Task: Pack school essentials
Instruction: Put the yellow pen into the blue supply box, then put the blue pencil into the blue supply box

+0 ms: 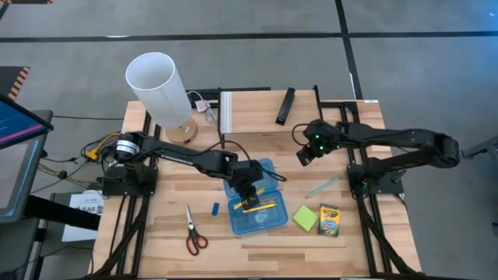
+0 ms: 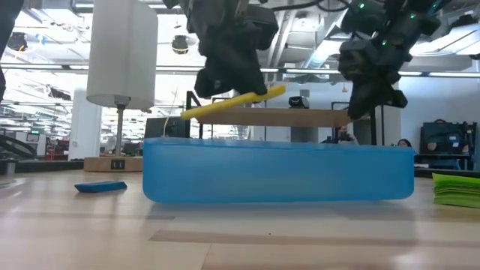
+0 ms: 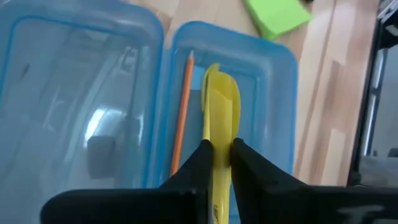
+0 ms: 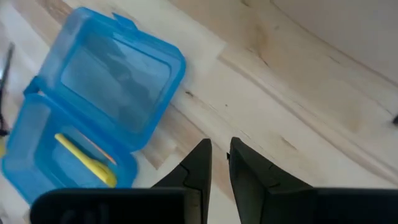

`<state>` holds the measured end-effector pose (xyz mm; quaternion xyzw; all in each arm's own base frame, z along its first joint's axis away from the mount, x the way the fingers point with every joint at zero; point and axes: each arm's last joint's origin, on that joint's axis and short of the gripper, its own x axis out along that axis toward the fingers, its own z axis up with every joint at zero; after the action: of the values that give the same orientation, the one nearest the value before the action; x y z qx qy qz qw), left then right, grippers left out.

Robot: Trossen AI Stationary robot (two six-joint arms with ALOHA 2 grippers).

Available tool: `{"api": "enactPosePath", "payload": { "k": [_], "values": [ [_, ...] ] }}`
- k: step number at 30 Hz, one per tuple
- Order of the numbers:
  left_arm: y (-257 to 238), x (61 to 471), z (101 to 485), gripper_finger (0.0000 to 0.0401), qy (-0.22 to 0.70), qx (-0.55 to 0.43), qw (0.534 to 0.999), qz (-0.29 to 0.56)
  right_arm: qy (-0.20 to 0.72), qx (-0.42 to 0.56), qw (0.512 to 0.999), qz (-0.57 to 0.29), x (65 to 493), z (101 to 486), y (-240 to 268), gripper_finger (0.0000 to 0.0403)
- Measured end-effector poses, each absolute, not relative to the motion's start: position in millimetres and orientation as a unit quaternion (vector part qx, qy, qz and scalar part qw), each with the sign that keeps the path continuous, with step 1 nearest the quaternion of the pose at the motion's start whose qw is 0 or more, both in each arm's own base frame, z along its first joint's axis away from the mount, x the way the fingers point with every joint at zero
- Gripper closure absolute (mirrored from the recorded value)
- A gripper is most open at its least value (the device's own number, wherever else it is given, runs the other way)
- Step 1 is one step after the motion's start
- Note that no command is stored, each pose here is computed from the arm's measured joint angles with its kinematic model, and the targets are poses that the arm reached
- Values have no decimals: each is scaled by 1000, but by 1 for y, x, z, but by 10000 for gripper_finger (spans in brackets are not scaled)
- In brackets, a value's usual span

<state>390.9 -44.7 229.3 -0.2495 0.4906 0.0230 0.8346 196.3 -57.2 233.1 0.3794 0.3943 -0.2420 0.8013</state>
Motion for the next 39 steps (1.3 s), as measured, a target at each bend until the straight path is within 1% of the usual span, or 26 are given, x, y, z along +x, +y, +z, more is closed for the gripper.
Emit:
{"api": "enactPosePath", "payload": {
  "k": [7, 12, 17, 21, 23, 26, 30, 35, 39],
  "values": [
    [-45, 389, 228, 315, 501, -242, 831, 19, 387, 384, 803, -240, 192, 238, -51, 324],
    [-45, 388, 230, 286, 501, -242, 831, 16, 397, 384, 800, -232, 193, 237, -45, 323],
    [-44, 384, 238, 279, 495, -242, 835, 15, 421, 369, 800, -217, 192, 235, -36, 323],
    [-44, 377, 264, 282, 448, -227, 865, 0, 462, 302, 816, -172, 190, 233, -26, 323],
    [-43, 372, 281, 284, 418, -215, 883, -5, 498, 266, 812, -147, 185, 230, -21, 318],
    [-41, 364, 306, 284, 365, -196, 910, -9, 555, 237, 788, -120, 177, 224, -16, 300],
    [-38, 349, 337, 285, 292, -174, 940, -12, 600, 199, 770, -88, 169, 222, -10, 256],
    [-36, 334, 363, 285, 230, -159, 960, -21, 629, 120, 768, -10, 167, 219, 2, 201],
    [-35, 324, 382, 285, 183, -156, 970, -31, 664, 58, 744, 44, 173, 208, 13, 180]
  ]
}}
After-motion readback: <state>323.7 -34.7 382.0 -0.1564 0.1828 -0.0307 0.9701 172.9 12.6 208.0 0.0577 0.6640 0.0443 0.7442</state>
